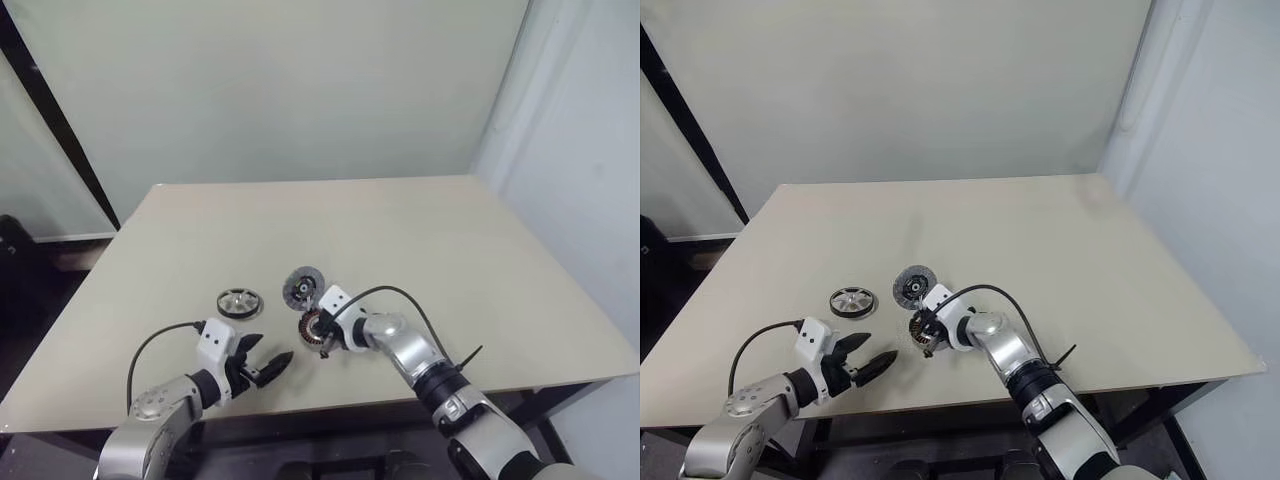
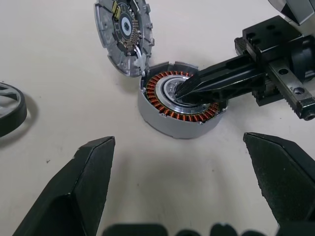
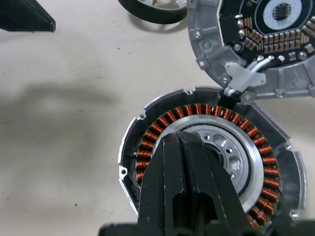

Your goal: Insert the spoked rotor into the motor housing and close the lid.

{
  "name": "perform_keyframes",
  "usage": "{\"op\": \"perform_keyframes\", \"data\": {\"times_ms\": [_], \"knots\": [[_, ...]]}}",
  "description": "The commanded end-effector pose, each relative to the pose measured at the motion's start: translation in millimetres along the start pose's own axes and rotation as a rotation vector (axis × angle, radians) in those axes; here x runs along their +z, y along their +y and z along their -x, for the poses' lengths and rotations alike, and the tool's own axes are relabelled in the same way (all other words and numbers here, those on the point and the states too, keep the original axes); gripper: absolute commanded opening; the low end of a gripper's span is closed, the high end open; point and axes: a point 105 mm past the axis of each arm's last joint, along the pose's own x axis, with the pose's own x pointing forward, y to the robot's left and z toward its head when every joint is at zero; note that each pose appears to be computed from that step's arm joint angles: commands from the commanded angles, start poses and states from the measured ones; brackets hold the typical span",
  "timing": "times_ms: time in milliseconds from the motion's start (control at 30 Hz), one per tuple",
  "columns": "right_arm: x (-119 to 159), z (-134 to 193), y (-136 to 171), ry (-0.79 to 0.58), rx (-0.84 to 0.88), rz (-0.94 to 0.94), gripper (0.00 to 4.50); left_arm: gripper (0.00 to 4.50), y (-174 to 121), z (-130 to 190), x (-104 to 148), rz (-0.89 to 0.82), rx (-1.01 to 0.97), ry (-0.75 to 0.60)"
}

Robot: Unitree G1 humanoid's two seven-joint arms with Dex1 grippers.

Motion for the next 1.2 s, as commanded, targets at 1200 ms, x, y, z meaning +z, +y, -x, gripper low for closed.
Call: {"op": "perform_keyframes", "data": {"times_ms": [1200], "knots": [[23.3, 8.6, -19.5, 0.019, -0.111, 0.194, 0.02, 4.50, -6.6, 0.0, 11.5, -0.013, -0.020, -0.045]]}}
